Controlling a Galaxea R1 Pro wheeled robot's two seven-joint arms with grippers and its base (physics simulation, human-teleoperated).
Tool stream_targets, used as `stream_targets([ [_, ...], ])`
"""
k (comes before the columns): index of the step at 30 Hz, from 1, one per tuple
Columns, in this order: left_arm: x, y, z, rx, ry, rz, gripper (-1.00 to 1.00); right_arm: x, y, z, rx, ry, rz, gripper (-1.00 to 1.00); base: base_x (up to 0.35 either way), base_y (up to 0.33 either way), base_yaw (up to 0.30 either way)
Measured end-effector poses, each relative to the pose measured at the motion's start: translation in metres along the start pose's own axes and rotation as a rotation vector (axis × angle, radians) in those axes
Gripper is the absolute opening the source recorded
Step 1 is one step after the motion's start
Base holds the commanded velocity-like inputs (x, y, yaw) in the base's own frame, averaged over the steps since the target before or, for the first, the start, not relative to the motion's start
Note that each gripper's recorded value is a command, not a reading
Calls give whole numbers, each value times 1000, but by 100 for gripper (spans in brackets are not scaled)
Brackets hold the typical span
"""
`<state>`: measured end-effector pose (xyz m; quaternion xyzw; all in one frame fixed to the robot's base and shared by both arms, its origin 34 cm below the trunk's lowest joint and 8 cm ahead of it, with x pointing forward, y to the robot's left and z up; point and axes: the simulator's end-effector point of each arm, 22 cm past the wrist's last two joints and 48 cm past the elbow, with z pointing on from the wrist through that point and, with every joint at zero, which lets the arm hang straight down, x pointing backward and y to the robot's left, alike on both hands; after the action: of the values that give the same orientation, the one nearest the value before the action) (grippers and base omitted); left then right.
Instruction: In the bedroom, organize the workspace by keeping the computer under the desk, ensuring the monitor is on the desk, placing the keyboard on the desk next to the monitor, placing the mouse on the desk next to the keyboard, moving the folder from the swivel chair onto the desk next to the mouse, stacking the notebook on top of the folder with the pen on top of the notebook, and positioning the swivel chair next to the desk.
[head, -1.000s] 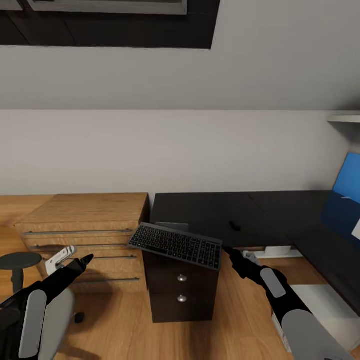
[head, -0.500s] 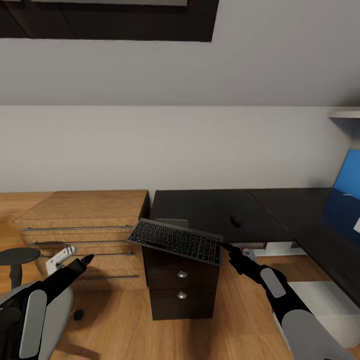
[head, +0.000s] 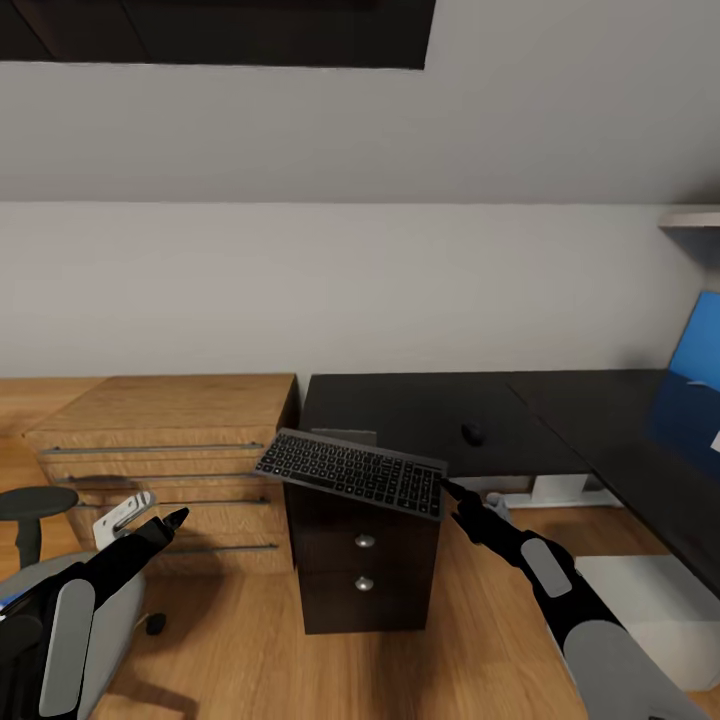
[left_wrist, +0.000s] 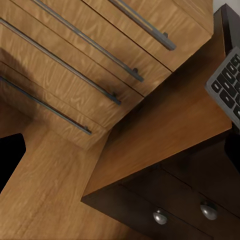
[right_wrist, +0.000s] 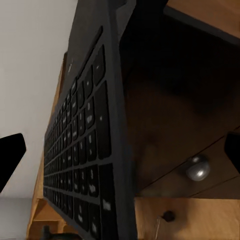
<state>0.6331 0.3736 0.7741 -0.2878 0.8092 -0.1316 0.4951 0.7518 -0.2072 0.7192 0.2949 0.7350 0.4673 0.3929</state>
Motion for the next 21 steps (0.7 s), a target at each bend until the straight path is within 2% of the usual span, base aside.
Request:
stream_targets([
  [8, 8, 6, 4, -1, 1, 0, 100, 7, 5, 0, -80, 8, 9, 100, 0, 0, 0],
  [16, 20, 14, 9, 0, 0, 0, 100, 15, -7, 2, -92, 16, 13, 100, 0, 0, 0],
  [21, 20, 14, 9, 1, 0, 0, 100, 16, -7, 2, -94, 21, 15, 100, 0, 0, 0],
])
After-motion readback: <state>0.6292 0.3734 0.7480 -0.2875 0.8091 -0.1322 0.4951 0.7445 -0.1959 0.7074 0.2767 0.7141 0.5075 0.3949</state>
